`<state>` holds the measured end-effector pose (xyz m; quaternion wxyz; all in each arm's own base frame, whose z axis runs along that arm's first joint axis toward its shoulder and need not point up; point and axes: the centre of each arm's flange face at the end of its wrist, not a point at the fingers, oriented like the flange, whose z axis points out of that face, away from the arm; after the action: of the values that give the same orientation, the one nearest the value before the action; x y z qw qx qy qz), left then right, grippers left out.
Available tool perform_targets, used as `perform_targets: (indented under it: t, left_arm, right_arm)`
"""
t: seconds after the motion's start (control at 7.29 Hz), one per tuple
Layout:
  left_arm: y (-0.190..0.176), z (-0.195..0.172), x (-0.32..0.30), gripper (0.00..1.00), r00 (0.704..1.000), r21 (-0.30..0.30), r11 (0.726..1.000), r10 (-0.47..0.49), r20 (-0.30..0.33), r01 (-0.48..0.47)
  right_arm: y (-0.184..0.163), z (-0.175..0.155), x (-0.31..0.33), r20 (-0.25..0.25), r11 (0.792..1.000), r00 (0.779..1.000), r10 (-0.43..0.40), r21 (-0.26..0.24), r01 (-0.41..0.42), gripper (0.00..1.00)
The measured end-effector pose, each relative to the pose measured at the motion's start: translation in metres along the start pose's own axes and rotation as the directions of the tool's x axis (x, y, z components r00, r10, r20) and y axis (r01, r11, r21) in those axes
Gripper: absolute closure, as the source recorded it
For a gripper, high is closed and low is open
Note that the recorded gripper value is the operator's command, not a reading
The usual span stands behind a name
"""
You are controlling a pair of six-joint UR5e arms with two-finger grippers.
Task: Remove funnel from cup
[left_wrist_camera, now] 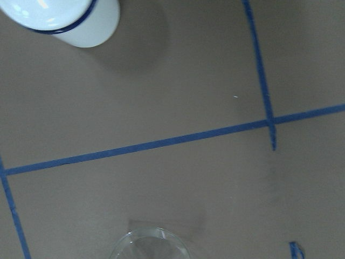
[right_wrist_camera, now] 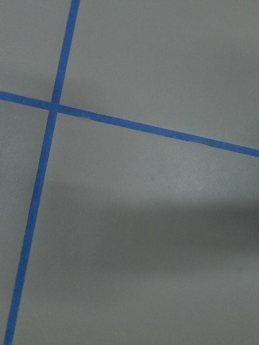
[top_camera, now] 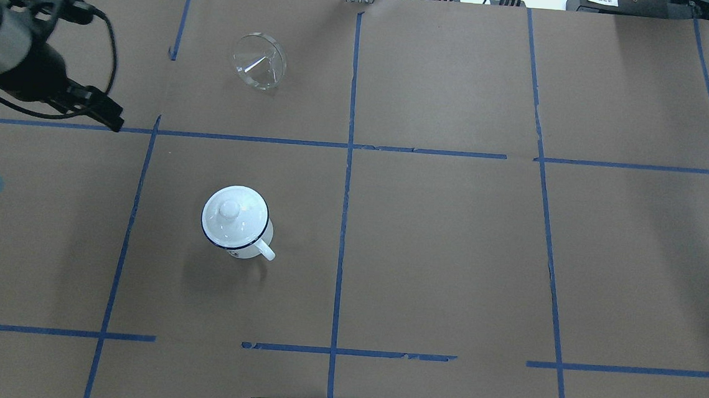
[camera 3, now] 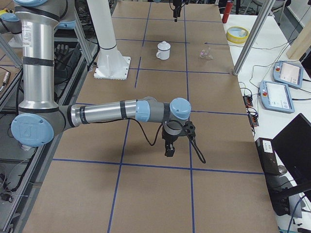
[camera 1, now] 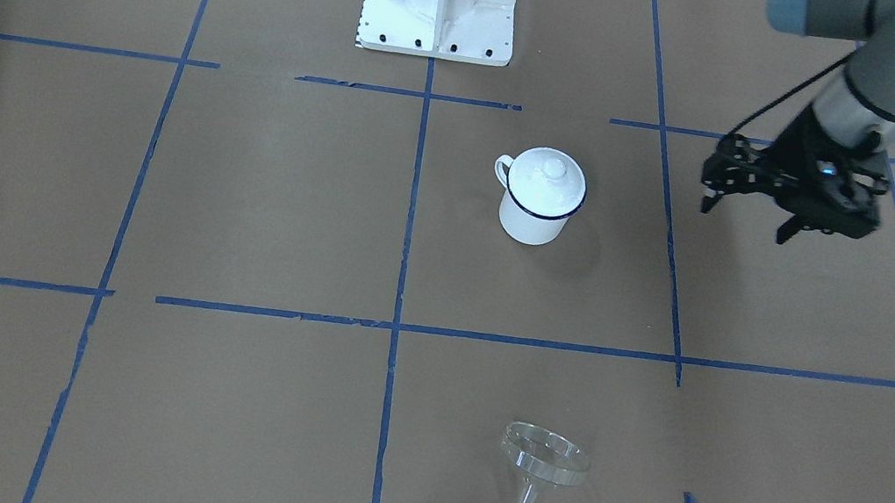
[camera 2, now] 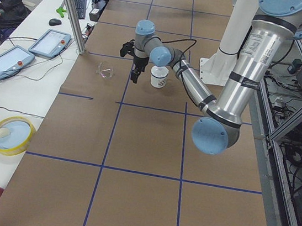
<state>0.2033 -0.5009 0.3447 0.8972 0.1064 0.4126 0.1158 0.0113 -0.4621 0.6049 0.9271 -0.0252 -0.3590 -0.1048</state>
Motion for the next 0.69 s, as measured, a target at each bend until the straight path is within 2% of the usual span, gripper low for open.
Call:
perform_targets:
  t: [0.27, 0.55, 0.69]
  left_arm:
    - [0.032, -0.005, -0.121, 0.00, 1.000, -0.044, 0.999, -0.026, 0.016, 0.027]
    - [0.079, 0.013, -0.240, 0.00, 0.998, -0.123, 0.992, 0.037, 0.048, -0.031]
    - [0.099, 0.007, -0.292, 0.00, 0.996, -0.134, 0.989, 0.075, 0.055, -0.067]
  right_arm:
    - [0.000, 0.000, 0.000, 0.000, 1.000, 1.000, 0.000, 0.000, 0.000, 0.00]
    - [0.000, 0.000, 0.000, 0.000, 1.000, 1.000, 0.000, 0.000, 0.000, 0.00]
    - [0.000, 0.000, 0.000, 0.000, 1.000, 1.000, 0.000, 0.000, 0.000, 0.00]
